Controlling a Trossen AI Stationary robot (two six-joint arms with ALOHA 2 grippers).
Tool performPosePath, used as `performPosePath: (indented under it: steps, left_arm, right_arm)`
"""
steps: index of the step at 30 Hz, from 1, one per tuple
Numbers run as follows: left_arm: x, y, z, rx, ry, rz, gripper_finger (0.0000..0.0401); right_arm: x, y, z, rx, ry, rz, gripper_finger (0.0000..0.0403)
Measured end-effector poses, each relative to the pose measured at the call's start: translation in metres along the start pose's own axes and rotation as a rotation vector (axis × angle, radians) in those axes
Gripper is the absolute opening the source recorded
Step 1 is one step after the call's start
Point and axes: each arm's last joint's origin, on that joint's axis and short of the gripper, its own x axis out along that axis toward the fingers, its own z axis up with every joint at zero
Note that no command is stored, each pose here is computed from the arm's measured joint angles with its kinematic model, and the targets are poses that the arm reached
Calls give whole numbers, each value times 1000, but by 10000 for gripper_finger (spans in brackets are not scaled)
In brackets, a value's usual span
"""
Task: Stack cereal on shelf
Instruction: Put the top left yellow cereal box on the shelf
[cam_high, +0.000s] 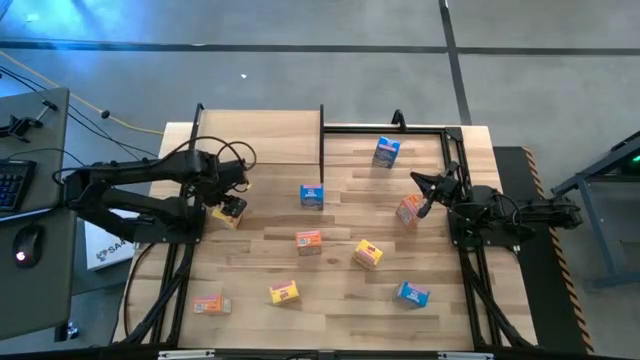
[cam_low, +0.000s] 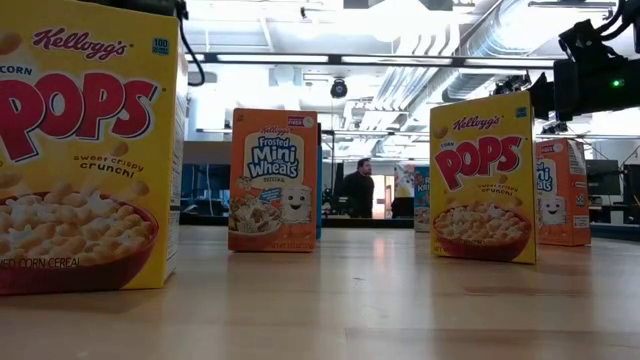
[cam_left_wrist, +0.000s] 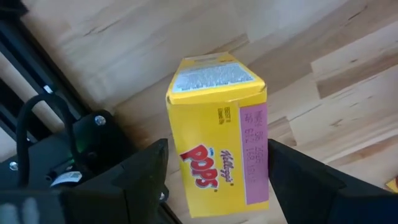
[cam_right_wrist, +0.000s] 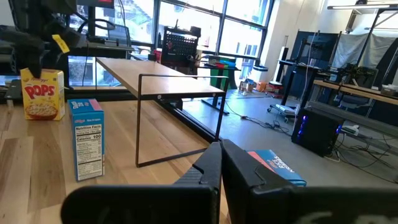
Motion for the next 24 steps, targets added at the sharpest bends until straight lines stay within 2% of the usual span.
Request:
performPosePath:
  steps: [10,13,17,24]
  left_arm:
    - [0,-1,0,35,-4,2,172]
    - [-3,-1,0,76,0,-7,153]
    - [-26,-7,4,183,-52,-74,140]
    - [-92,-13,7,447,-204,-157,135]
  right_arm:
    - [0,0,0,0,0,0,0]
    - [0,0,0,0,0,0,0]
    - [0,0,0,0,0,0,0]
    - [0,0,0,0,0,0,0]
